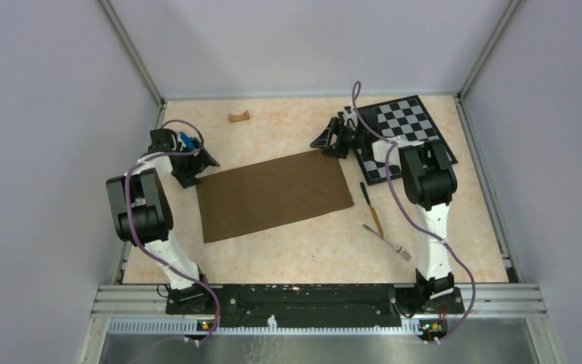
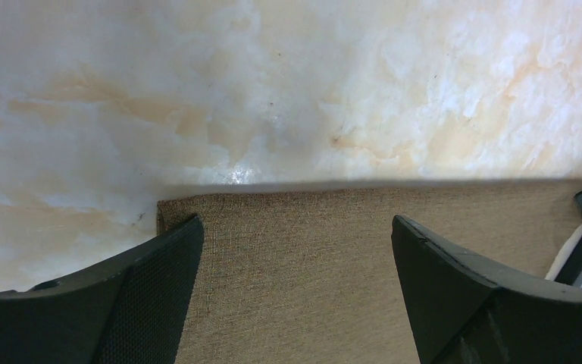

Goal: Fold the napkin into a case and place the utensils inside
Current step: Smooth out the crumpled napkin at the center of the board.

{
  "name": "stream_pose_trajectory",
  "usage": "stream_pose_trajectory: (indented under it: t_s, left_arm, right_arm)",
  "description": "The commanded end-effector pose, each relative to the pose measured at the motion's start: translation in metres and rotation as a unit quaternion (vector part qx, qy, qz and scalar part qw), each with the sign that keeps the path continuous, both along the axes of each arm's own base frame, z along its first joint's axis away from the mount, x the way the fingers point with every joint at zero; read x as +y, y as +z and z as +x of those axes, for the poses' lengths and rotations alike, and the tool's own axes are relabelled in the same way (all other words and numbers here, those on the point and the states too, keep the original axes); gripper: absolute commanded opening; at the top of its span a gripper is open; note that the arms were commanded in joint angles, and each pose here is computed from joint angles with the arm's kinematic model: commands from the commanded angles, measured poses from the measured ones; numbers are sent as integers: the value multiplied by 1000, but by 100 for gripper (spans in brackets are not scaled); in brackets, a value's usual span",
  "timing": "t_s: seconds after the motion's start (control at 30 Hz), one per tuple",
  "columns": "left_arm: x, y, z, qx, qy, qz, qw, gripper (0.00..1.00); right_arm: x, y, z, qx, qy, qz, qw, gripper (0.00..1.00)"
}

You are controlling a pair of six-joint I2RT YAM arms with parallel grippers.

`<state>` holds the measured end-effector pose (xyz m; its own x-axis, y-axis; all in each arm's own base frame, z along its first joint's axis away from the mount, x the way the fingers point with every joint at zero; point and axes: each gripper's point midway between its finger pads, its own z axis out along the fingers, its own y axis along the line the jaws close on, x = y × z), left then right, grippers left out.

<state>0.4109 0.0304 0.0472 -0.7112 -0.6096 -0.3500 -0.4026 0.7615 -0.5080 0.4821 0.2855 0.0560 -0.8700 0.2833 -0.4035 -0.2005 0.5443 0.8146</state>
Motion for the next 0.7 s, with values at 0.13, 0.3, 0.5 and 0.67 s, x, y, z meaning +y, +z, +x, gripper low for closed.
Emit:
stream_pose_trajectory:
  t_s: [0.13, 0.3, 0.5, 0.67]
  left_arm:
    - [-4, 36, 0, -32, -31, 96, 994, 99]
    - [-38, 80, 8, -110, -89, 77, 987, 99]
    - [-60, 121, 3, -177, -133, 95, 971, 99]
    - [-79, 145, -6, -216, -157, 105, 958, 99]
  right_arm:
    - [-14, 50, -14, -49, 17, -151, 987, 78]
    - [-17, 60, -65, 7, 55, -241, 969, 80]
    - [-58, 48, -100, 22, 64, -343, 937, 83]
    - [-75, 21, -105, 61, 89, -399, 910, 77]
